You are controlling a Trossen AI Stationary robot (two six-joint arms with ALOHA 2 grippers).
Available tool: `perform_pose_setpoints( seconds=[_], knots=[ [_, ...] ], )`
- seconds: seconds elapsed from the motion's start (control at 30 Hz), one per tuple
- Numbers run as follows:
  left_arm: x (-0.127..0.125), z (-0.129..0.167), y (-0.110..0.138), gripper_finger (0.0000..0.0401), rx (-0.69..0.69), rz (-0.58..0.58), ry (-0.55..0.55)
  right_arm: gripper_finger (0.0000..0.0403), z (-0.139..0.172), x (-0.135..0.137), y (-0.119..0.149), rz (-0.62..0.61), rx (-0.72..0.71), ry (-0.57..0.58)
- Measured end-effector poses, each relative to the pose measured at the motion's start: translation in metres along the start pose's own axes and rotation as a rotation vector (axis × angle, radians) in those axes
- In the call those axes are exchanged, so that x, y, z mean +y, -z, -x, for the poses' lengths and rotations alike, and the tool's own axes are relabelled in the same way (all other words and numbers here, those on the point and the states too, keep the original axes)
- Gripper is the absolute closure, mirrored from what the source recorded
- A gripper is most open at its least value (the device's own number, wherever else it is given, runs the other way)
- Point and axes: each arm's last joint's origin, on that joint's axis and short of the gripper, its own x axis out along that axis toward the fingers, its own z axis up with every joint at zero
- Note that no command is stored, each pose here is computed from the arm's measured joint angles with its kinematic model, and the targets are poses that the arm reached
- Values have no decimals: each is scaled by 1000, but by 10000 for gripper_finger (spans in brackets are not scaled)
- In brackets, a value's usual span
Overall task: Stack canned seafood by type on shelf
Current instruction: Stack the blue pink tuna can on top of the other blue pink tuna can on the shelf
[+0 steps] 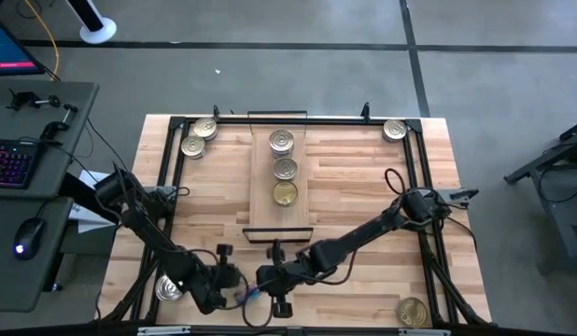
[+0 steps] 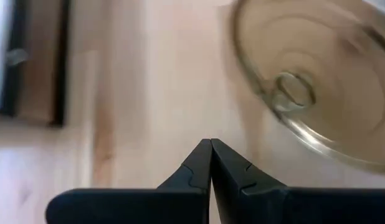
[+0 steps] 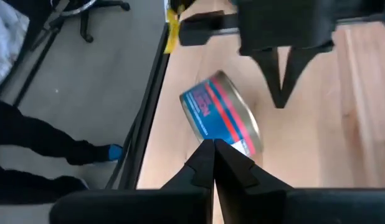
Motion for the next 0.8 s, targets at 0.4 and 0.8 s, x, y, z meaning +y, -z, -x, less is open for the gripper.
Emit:
perform_pose_setpoints(
  seconds=[0.4, 0.8],
  knots=[
    [8, 67, 11, 401, -63, 212, -17, 350, 14, -9, -28, 127, -35, -75],
    [-3, 74, 22, 401, -76, 418, 11, 122, -9, -14, -17, 337, -19, -106]
  ],
)
